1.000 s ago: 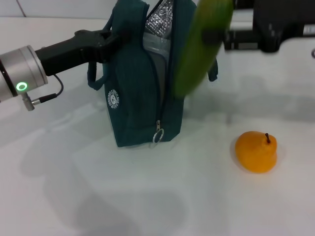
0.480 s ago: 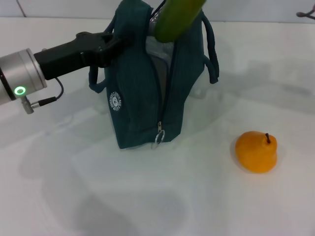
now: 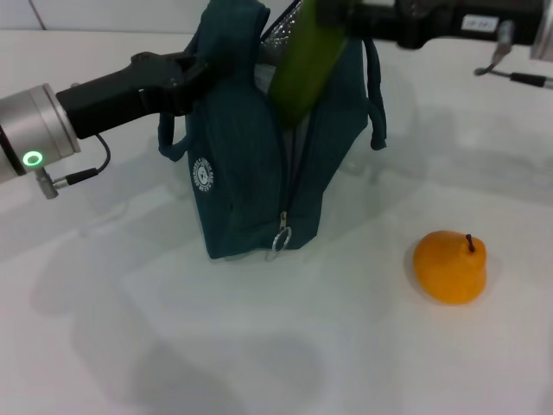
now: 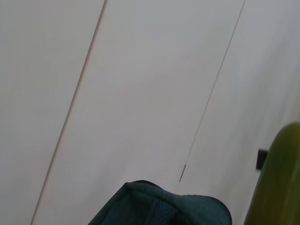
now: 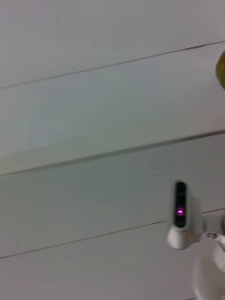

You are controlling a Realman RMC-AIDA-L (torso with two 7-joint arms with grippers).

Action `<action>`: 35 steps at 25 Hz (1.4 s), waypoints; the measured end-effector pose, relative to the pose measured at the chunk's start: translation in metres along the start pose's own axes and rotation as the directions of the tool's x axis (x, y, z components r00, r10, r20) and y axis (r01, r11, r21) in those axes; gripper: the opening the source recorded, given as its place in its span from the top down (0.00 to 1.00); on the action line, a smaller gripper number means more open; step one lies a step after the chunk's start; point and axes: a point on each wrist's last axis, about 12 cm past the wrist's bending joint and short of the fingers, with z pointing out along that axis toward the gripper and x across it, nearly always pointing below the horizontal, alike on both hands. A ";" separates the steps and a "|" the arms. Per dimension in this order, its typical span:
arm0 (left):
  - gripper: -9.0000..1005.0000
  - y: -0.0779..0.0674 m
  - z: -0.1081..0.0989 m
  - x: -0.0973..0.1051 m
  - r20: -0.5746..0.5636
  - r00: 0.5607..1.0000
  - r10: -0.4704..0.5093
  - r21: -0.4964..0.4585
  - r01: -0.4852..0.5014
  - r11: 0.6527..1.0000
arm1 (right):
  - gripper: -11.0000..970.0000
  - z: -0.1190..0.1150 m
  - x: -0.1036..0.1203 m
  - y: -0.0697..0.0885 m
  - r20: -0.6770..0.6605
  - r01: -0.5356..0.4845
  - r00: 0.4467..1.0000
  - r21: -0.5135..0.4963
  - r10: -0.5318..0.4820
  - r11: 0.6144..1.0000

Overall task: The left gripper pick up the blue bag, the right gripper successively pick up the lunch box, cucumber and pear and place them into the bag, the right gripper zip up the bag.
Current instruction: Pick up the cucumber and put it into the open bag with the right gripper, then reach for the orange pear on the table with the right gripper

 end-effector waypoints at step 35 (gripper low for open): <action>0.94 0.007 0.009 -0.003 0.010 0.999 0.045 -0.052 -0.044 0.998 | 0.22 -0.057 0.048 0.022 0.070 0.203 0.974 0.128 -0.213 0.971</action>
